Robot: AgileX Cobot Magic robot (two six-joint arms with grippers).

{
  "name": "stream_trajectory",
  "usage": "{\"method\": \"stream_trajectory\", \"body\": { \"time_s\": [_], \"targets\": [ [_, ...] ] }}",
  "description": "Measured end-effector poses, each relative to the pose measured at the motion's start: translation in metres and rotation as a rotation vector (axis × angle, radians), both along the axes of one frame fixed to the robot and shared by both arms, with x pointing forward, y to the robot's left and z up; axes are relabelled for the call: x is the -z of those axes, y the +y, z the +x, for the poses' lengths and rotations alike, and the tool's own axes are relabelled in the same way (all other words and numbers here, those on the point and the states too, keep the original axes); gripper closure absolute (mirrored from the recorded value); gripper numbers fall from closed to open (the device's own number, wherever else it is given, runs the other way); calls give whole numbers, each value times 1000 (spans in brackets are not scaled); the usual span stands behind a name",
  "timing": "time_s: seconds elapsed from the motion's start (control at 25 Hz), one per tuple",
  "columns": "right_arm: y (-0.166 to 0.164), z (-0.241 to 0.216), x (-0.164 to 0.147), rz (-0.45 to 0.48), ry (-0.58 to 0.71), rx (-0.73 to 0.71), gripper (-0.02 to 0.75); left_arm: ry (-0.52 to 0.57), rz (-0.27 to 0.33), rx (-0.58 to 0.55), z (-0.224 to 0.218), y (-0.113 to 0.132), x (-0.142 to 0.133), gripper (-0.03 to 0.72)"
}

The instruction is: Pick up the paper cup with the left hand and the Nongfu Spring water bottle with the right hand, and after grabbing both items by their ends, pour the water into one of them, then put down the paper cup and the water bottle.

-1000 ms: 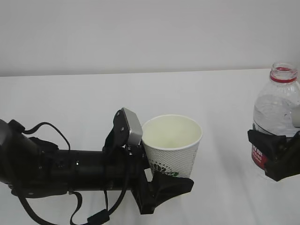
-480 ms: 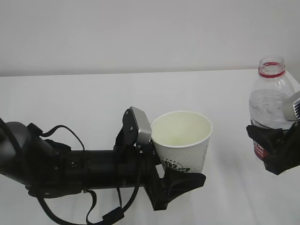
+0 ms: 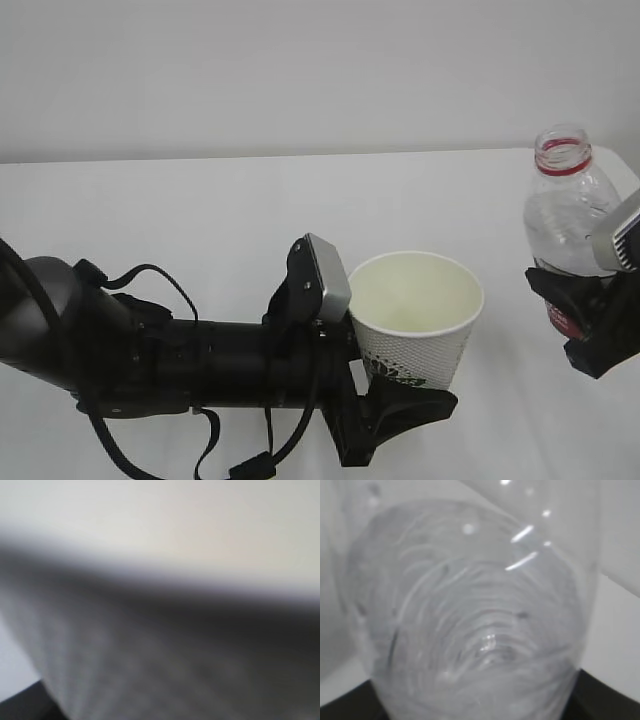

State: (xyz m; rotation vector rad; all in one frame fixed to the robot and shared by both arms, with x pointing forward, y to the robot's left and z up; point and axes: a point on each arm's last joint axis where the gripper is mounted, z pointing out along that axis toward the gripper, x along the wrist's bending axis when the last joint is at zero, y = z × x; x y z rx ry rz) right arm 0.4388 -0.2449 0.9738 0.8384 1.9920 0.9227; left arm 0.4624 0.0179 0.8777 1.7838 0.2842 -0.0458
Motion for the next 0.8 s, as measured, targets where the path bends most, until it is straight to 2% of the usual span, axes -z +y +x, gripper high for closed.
{"method": "stream_trajectory", "body": {
  "time_s": [0.8],
  "targets": [
    [0,0,0,-269,-100,-141,293,-13,24,65,-9,-4,2,165]
  ]
}}
